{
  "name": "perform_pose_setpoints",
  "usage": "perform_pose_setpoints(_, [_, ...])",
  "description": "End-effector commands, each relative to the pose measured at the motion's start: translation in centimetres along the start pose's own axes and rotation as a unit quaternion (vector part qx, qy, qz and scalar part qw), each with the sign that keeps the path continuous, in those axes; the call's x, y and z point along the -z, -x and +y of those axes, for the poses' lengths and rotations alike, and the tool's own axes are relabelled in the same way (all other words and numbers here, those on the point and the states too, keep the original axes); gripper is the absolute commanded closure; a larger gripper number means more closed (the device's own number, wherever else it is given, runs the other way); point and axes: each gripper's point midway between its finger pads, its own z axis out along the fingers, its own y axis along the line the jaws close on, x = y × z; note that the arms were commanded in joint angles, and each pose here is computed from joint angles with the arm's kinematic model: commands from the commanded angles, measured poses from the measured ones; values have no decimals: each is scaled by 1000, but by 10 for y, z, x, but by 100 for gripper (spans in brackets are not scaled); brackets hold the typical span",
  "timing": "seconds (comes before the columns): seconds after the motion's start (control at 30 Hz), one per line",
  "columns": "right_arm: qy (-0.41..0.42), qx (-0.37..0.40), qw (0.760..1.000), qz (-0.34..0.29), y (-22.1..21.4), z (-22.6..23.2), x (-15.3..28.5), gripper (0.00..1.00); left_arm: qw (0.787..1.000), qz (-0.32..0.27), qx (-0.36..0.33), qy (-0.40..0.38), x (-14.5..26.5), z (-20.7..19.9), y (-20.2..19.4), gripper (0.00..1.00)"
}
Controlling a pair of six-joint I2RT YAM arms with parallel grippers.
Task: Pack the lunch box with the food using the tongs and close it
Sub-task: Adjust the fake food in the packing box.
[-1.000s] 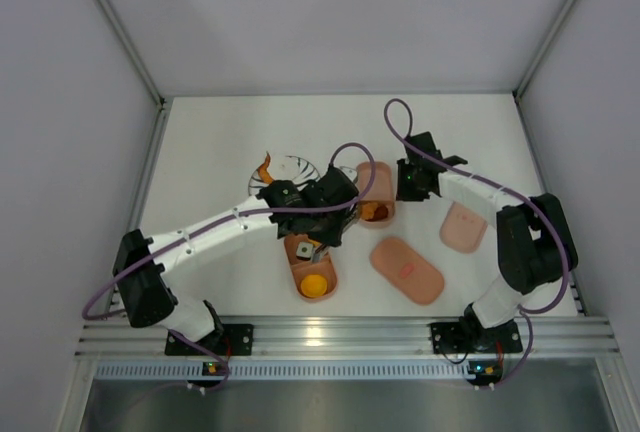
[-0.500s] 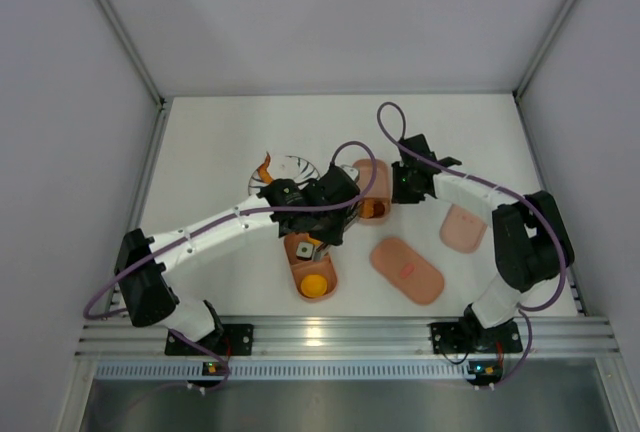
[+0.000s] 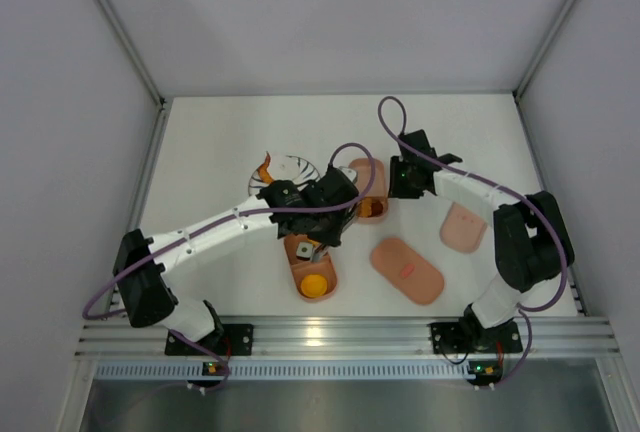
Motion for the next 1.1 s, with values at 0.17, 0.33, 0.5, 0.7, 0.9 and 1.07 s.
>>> perform_pose_setpoints(0.17, [44,-4,996,-74,52,32,22,66,1000,-15,12,5,11,9,-5,77])
perform_pose_setpoints(0.33, [46,-2,997,-62,48,35,8,66,1000,-19,16,3,12,10,-6,77])
perform_pose_setpoints(0.5, [41,-1,997,-60,52,35,-7,66,1000,-21,13,2,12,8,-3,77])
perform_pose_setpoints(0.7, [41,-1,997,-60,62,40,-22,66,1000,-22,9,1,12,8,-2,77])
perform_pose_setpoints(0.9, [30,1,998,-51,61,38,-33,74,1000,-28,6,-5,15,3,4,77])
perform_pose_setpoints(1.07, [28,2,999,-40,52,35,-40,88,1000,-30,7,-6,17,1,9,78])
